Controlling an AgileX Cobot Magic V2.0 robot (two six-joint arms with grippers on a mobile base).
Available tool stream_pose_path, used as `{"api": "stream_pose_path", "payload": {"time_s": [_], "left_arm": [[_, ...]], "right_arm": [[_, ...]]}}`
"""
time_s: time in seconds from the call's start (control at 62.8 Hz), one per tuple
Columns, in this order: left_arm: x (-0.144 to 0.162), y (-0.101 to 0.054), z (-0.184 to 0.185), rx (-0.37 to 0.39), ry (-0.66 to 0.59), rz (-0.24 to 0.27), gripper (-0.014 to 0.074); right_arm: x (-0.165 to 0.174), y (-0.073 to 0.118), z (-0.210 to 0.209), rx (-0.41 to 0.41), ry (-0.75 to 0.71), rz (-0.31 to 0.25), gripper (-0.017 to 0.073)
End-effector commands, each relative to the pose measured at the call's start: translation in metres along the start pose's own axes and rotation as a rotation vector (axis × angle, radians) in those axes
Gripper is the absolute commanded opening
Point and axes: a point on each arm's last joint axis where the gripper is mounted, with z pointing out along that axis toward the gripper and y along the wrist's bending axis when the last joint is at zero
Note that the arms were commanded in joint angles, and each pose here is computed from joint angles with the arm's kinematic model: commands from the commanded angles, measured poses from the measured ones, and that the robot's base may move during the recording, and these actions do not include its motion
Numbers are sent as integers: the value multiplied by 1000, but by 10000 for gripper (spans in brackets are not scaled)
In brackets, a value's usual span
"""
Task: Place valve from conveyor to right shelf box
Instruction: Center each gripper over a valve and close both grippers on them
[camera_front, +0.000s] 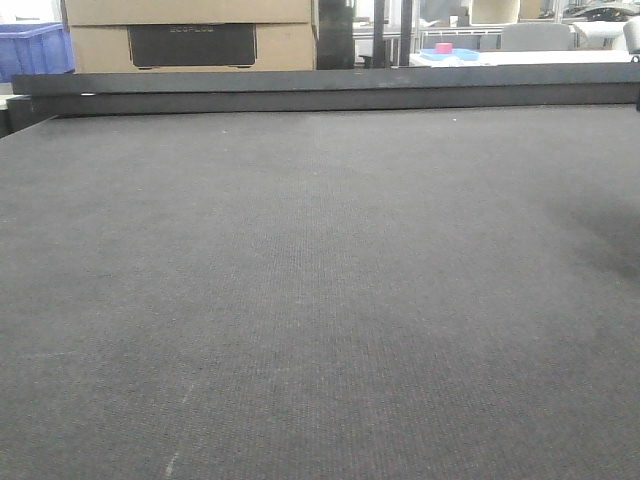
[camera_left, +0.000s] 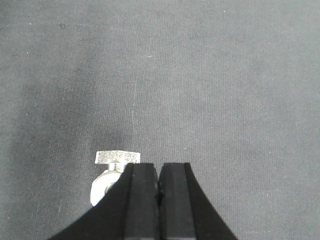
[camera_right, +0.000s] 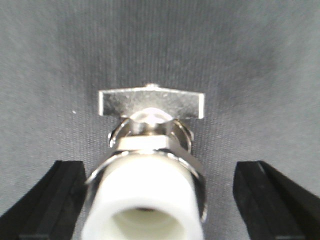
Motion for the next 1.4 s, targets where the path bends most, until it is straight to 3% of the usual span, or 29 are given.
{"api": "stream_pose_path", "payload": {"time_s": [0.0, 0.287, 0.334, 0.589, 0.732, 0.844, 1.051, 1.242, 1.385], "left_arm": [[-3, -1, -2, 10, -25, -13, -111], [-3, -1, -2, 9, -20, -23, -111], [-2, 0, -2, 8, -9, -47, -111], [-1, 0, -2, 6, 3, -47, -111], [-1, 0, -2, 6, 1, -47, -111], [0, 0, -2, 2, 8, -45, -111], [11, 6, 22, -44, 257, -71, -111], [11, 16, 45, -56, 366, -10, -104], [10, 18, 53, -51, 382, 32, 62]], "right_arm": [[-2, -1, 2, 4, -24, -4, 476], [-7, -2, 9, 5, -32, -3, 461], [-7, -2, 11, 5, -24, -2, 431], [-4, -2, 11, 1, 12, -2, 239], [-3, -2, 11, 0, 21, -2, 73], [-3, -2, 11, 0, 21, -2, -161], [-4, -2, 11, 1, 10, -2, -163], [-4, -2, 11, -1, 8, -1, -163], [-4, -1, 11, -3, 8, 0, -163]]}}
